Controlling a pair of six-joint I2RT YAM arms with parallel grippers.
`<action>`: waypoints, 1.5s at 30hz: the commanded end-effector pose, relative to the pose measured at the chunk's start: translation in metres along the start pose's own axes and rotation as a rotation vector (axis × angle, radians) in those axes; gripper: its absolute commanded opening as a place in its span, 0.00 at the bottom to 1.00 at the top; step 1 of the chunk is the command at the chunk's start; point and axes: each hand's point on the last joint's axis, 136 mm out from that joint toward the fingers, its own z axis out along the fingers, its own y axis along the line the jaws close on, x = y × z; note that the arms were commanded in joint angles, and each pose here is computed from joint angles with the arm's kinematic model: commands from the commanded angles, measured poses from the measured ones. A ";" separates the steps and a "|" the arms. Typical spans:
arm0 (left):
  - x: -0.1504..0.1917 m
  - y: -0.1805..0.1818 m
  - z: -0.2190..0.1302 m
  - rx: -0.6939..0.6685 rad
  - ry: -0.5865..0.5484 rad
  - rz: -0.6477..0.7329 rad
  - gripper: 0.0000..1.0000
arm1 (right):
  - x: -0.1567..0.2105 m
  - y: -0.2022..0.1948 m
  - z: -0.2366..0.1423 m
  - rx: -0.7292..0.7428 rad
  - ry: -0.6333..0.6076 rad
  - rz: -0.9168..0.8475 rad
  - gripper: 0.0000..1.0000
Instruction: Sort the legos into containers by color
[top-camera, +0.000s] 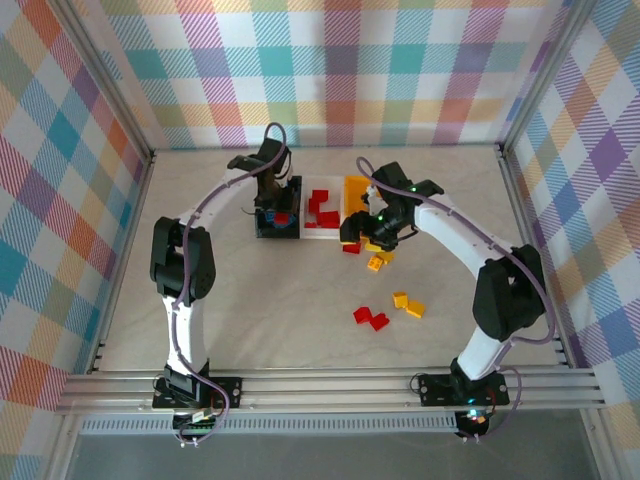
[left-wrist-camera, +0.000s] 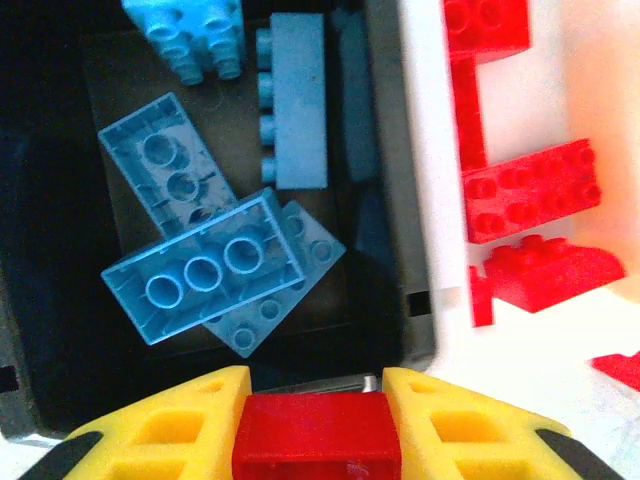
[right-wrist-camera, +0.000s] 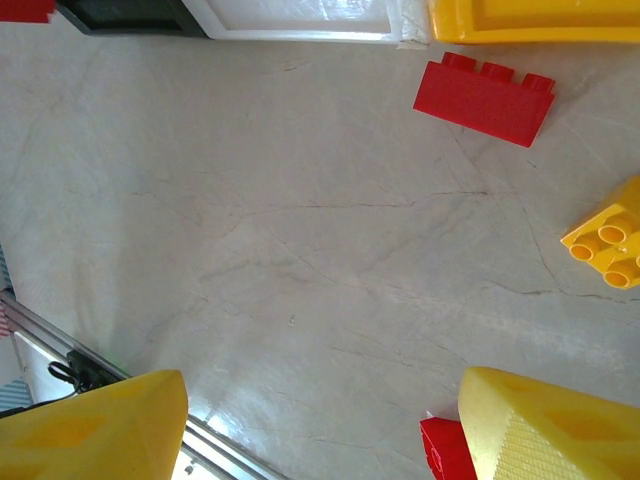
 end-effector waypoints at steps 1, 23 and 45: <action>-0.012 -0.022 -0.012 0.055 -0.021 0.017 0.34 | 0.008 -0.007 0.011 0.019 0.045 -0.002 0.72; -0.039 -0.083 0.046 0.164 0.012 0.016 0.59 | 0.114 -0.054 0.021 0.226 0.270 -0.120 0.72; 0.034 -0.049 -0.087 0.149 -0.051 0.014 0.78 | 0.133 -0.062 0.073 0.351 0.352 -0.260 0.72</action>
